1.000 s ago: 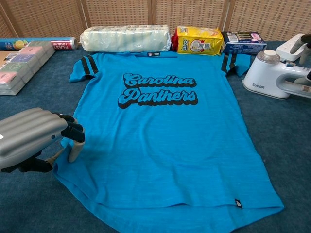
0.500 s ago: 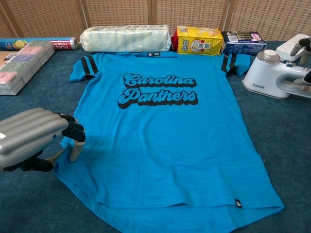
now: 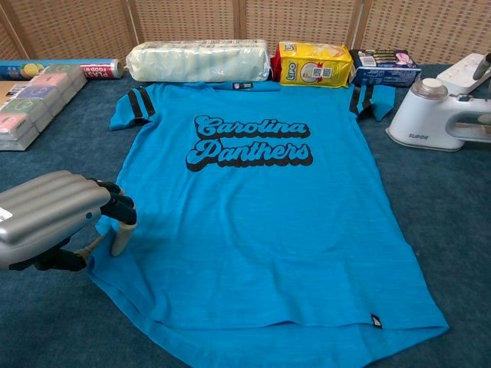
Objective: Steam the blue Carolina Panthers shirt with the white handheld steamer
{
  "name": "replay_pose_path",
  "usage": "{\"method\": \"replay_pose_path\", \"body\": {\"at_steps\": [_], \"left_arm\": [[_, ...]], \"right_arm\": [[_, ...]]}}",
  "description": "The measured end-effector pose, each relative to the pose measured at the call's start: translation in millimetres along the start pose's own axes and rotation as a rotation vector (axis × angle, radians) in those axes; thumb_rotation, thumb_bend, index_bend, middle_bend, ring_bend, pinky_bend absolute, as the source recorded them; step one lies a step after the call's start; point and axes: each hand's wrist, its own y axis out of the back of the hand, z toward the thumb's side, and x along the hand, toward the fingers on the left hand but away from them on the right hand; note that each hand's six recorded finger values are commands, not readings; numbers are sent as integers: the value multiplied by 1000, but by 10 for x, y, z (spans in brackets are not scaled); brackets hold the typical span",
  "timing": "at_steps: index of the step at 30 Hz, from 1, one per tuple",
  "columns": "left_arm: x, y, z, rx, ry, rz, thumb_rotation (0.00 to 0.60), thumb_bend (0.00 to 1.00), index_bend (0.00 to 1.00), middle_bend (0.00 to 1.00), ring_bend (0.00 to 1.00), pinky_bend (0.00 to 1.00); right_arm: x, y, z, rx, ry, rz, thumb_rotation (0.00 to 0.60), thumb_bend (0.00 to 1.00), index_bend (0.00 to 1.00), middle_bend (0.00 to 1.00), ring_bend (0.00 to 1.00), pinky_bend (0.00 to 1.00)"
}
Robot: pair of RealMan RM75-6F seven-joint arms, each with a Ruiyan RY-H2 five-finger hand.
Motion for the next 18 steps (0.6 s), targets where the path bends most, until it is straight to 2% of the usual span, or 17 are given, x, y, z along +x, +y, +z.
{"method": "replay_pose_path", "body": {"at_steps": [18], "left_arm": [[-11, -8, -35, -1, 15, -8, 600, 562, 610, 455, 323, 337]], "right_arm": [[-63, -161, 77, 12, 6, -2, 600, 317, 311, 416, 420, 357]]}}
